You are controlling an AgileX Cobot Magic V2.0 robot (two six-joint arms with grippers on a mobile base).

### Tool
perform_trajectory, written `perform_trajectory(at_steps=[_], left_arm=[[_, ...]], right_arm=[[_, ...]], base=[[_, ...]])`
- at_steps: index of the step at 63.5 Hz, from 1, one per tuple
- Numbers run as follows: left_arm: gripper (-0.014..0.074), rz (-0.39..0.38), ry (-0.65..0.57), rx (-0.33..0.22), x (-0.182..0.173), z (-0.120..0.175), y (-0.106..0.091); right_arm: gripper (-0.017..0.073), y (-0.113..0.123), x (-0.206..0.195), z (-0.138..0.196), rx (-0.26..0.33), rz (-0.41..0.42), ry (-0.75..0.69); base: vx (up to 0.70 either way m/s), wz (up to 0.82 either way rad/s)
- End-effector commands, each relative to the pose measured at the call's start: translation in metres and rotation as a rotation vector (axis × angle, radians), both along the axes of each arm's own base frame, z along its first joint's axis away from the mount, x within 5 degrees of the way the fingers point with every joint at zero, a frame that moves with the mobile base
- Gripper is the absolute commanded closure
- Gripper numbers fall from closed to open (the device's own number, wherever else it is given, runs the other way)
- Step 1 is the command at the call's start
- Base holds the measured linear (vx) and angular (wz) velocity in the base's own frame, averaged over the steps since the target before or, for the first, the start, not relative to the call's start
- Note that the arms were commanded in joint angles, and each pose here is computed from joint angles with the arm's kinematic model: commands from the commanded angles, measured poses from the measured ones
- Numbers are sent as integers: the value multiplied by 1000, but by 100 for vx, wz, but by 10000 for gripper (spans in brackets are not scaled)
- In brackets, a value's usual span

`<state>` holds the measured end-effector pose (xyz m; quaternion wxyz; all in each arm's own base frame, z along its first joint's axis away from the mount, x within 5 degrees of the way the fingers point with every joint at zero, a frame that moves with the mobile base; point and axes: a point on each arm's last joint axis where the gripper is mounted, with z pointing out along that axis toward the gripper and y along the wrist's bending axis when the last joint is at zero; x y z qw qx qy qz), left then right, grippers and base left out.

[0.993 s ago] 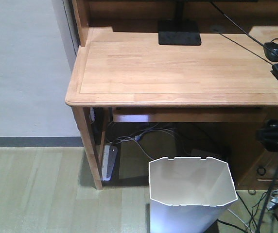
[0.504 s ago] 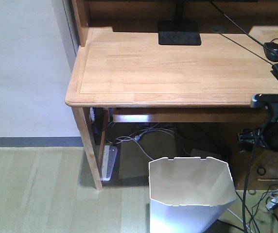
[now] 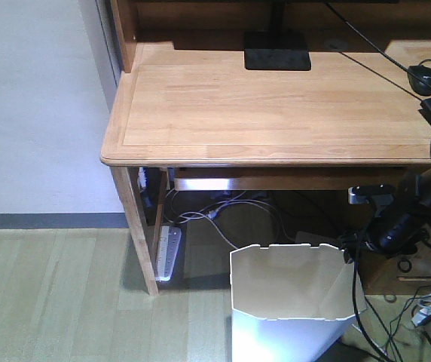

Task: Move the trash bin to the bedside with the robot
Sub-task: 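Reach the right gripper down to the rim of the white bin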

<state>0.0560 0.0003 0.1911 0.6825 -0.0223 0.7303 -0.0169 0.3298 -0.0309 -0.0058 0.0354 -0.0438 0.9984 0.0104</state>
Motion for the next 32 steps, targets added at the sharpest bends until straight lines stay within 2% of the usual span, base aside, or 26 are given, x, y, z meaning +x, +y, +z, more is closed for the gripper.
perform_trajectory(at_steps=[1, 15, 32], left_arm=[[599, -2, -54, -18, 1, -2, 0], [599, -2, -54, -18, 1, -2, 0], [599, -2, -54, -18, 1, -2, 0]], right_arm=[[-31, -4, 16, -3, -12, 12, -60], [-31, -5, 27, -48, -8, 11, -17], [-31, -7, 38, -82, 0, 19, 30]], base=[[0, 0], [0, 0], [0, 0]])
